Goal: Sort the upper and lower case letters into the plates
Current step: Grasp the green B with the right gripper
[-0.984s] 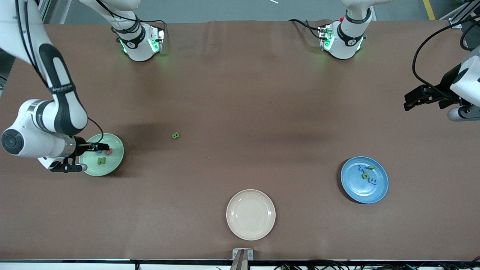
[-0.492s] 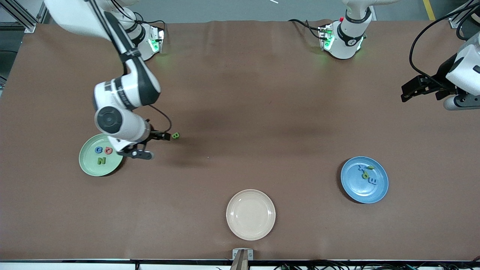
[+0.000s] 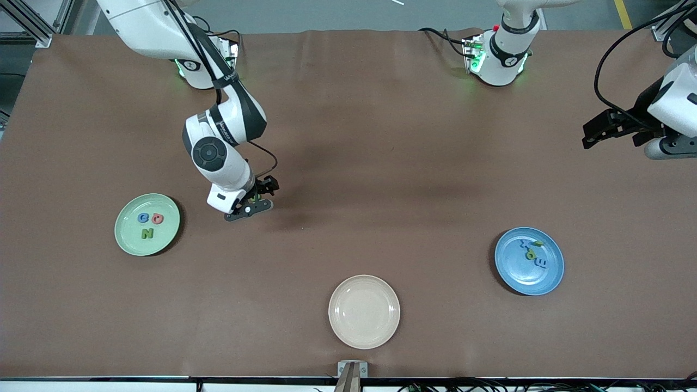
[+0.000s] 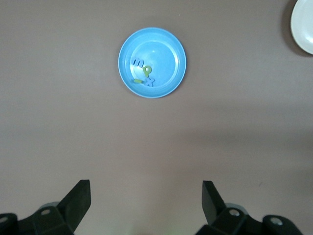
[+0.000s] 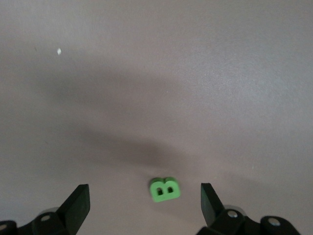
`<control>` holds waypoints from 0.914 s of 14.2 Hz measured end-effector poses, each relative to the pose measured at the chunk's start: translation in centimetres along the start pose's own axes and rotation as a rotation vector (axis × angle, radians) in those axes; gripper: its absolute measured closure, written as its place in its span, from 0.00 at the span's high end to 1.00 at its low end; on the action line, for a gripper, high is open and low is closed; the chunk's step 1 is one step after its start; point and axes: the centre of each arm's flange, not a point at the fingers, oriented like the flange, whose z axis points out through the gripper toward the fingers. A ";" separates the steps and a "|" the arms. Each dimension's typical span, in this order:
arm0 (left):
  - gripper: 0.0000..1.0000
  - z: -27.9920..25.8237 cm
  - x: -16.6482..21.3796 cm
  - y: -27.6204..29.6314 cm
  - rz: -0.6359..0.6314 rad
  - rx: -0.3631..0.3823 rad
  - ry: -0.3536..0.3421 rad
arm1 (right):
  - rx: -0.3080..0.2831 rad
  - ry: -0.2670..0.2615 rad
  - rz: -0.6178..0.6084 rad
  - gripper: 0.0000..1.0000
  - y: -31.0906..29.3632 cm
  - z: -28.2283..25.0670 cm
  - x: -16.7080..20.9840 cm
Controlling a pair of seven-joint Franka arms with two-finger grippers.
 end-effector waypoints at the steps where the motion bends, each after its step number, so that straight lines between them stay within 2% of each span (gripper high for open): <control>1: 1.00 0.0 0.0 0.2 0.004 -0.001 0.007 | -0.002 0.002 -0.036 1.00 0.8 0.7 -0.4; 5: 1.00 0.2 0.1 0.4 0.008 -0.001 0.005 | -0.004 0.029 -0.078 1.00 1.8 3.0 -1.5; 10: 1.00 0.5 0.1 0.4 0.008 0.000 -0.001 | -0.002 0.007 -0.083 1.00 1.6 4.8 -2.5; 12: 1.00 0.5 0.1 0.4 0.008 0.000 -0.001 | -0.001 -0.001 -0.083 0.96 1.6 5.2 -2.7; 13: 1.00 0.5 0.1 0.4 0.008 0.000 0.000 | -0.001 -0.005 -0.083 0.87 1.6 5.4 -2.8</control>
